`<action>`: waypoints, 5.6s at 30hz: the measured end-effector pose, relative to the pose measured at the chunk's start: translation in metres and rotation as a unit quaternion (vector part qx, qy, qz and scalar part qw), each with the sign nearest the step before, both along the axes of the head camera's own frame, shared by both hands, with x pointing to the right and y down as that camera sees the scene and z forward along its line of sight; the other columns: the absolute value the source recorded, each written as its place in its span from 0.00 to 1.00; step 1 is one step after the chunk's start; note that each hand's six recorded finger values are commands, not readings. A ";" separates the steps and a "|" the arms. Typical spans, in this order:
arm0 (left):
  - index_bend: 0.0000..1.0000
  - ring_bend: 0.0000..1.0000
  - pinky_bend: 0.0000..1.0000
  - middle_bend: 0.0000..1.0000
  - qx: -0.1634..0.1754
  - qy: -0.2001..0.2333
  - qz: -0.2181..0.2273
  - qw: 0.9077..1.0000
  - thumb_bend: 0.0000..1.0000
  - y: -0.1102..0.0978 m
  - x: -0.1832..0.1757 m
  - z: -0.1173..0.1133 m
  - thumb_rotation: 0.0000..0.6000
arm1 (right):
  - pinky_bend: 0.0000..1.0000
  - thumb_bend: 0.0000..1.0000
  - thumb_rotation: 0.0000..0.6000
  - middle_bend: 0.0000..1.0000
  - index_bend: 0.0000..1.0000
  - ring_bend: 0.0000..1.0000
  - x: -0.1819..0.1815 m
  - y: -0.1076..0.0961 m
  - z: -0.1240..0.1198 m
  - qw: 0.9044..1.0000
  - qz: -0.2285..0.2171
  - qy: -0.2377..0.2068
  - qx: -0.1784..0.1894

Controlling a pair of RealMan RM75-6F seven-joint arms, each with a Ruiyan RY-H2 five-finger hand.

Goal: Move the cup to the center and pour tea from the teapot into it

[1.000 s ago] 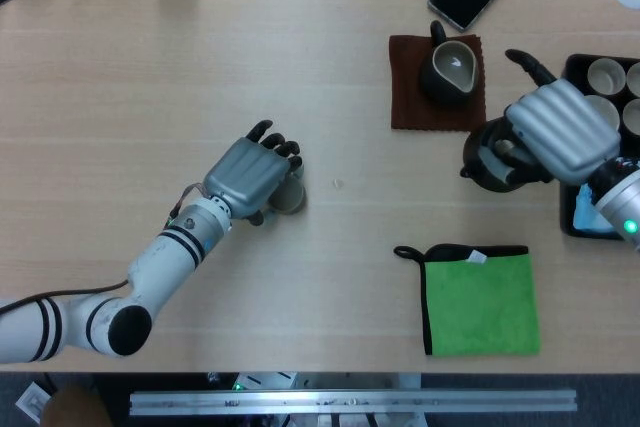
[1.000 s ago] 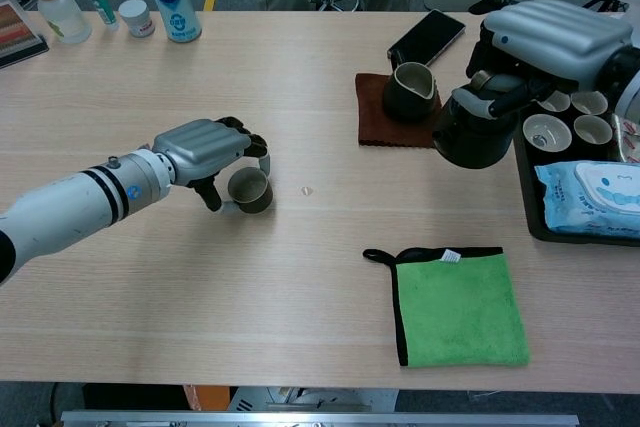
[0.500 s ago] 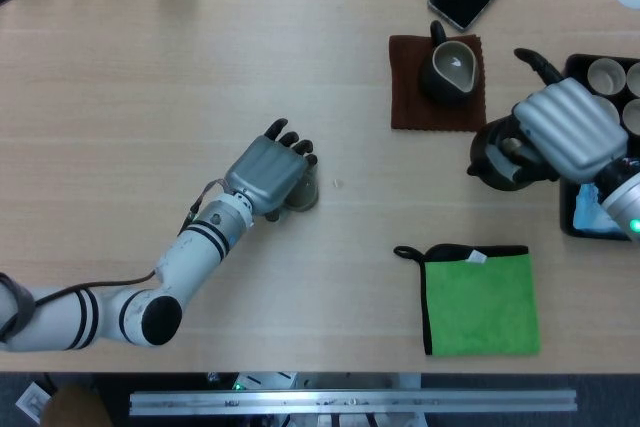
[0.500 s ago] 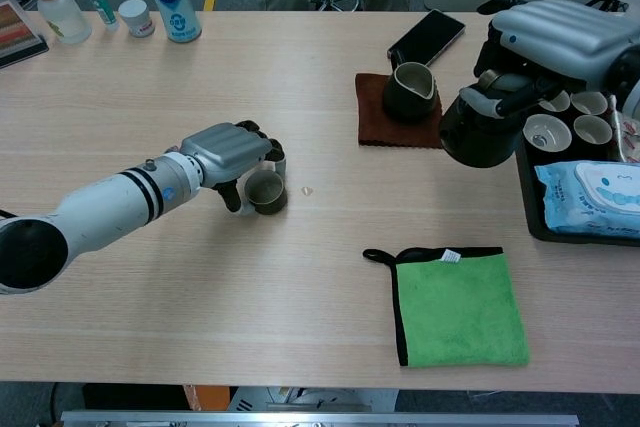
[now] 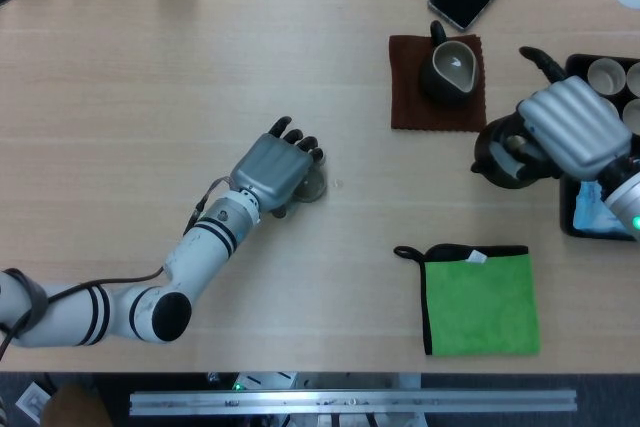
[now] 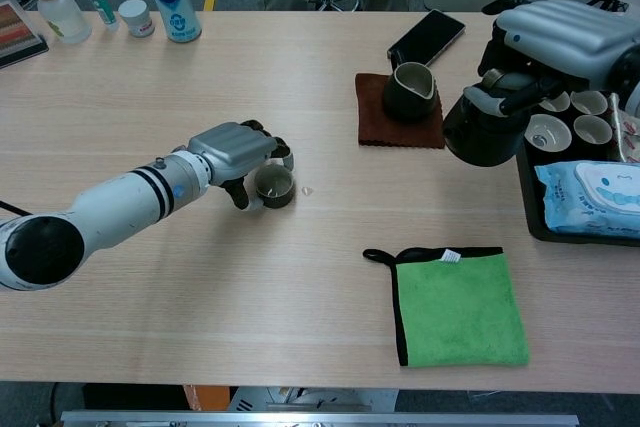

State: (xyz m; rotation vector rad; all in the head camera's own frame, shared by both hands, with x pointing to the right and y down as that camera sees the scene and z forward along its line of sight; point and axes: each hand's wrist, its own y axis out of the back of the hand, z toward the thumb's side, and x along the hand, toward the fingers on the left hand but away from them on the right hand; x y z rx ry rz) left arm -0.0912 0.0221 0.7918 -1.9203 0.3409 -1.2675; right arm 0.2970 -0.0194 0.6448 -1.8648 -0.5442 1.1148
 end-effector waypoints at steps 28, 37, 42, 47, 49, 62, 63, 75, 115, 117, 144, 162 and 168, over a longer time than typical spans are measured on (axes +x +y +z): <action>0.06 0.12 0.03 0.12 0.127 0.037 -0.130 0.983 0.30 -0.041 -0.099 -0.077 1.00 | 0.02 0.44 0.81 0.96 1.00 0.88 -0.032 0.002 0.003 0.999 -0.026 -0.022 -0.006; 0.06 0.12 0.03 0.12 0.177 0.031 -0.182 0.967 0.30 -0.027 -0.172 -0.114 1.00 | 0.02 0.44 0.82 0.96 1.00 0.88 -0.056 -0.003 0.008 0.999 -0.030 -0.028 -0.015; 0.06 0.12 0.03 0.12 0.193 0.046 -0.208 0.958 0.30 -0.012 -0.198 -0.128 1.00 | 0.02 0.44 0.82 0.96 1.00 0.88 -0.070 -0.006 0.012 0.999 -0.031 -0.029 -0.020; 0.06 0.12 0.03 0.13 0.208 0.072 -0.230 0.948 0.30 0.003 -0.216 -0.138 1.00 | 0.02 0.44 0.82 0.96 1.00 0.88 -0.085 -0.008 0.018 0.999 -0.035 -0.025 -0.025; 0.06 0.12 0.03 0.13 0.215 0.078 -0.232 0.946 0.30 0.009 -0.221 -0.142 1.00 | 0.02 0.44 0.82 0.96 1.00 0.88 -0.092 -0.008 0.021 0.999 -0.038 -0.022 -0.025; 0.06 0.12 0.03 0.13 0.195 0.054 -0.241 0.949 0.30 0.036 -0.227 -0.148 1.00 | 0.02 0.44 0.83 0.96 1.00 0.88 -0.134 -0.009 0.037 0.998 -0.060 -0.009 -0.025; 0.06 0.12 0.03 0.13 0.194 0.054 -0.243 0.949 0.30 0.037 -0.227 -0.148 1.00 | 0.02 0.44 0.83 0.96 1.00 0.88 -0.137 -0.010 0.038 0.998 -0.061 -0.008 -0.024; 0.06 0.12 0.03 0.13 0.195 0.068 -0.244 0.948 0.30 0.046 -0.222 -0.151 1.00 | 0.02 0.44 0.83 0.96 1.00 0.88 -0.170 -0.012 0.049 0.997 -0.079 0.016 -0.010; 0.06 0.12 0.03 0.13 0.196 0.088 -0.245 0.946 0.30 0.054 -0.214 -0.159 1.00 | 0.02 0.44 0.84 0.96 1.00 0.88 -0.231 -0.005 0.066 0.976 -0.167 0.132 0.055; 0.06 0.12 0.03 0.13 0.196 0.088 -0.244 0.946 0.30 0.054 -0.214 -0.159 1.00 | 0.02 0.44 0.84 0.96 1.00 0.88 -0.231 -0.005 0.065 0.975 -0.168 0.135 0.059; 0.06 0.12 0.03 0.13 0.184 0.089 -0.245 0.948 0.30 0.054 -0.214 -0.156 1.00 | 0.02 0.44 0.86 0.96 1.00 0.88 -0.234 -0.006 0.067 0.980 -0.153 0.119 0.045; 0.06 0.12 0.03 0.13 0.184 0.089 -0.236 0.950 0.30 0.053 -0.209 -0.155 1.00 | 0.02 0.44 0.87 0.96 1.00 0.88 -0.202 -0.010 0.060 0.998 -0.059 -0.021 -0.033; 0.06 0.12 0.03 0.12 0.180 0.086 -0.228 0.953 0.30 0.052 -0.207 -0.152 1.00 | 0.02 0.44 0.87 0.95 1.00 0.88 -0.166 -0.014 0.049 0.996 -0.035 -0.058 -0.052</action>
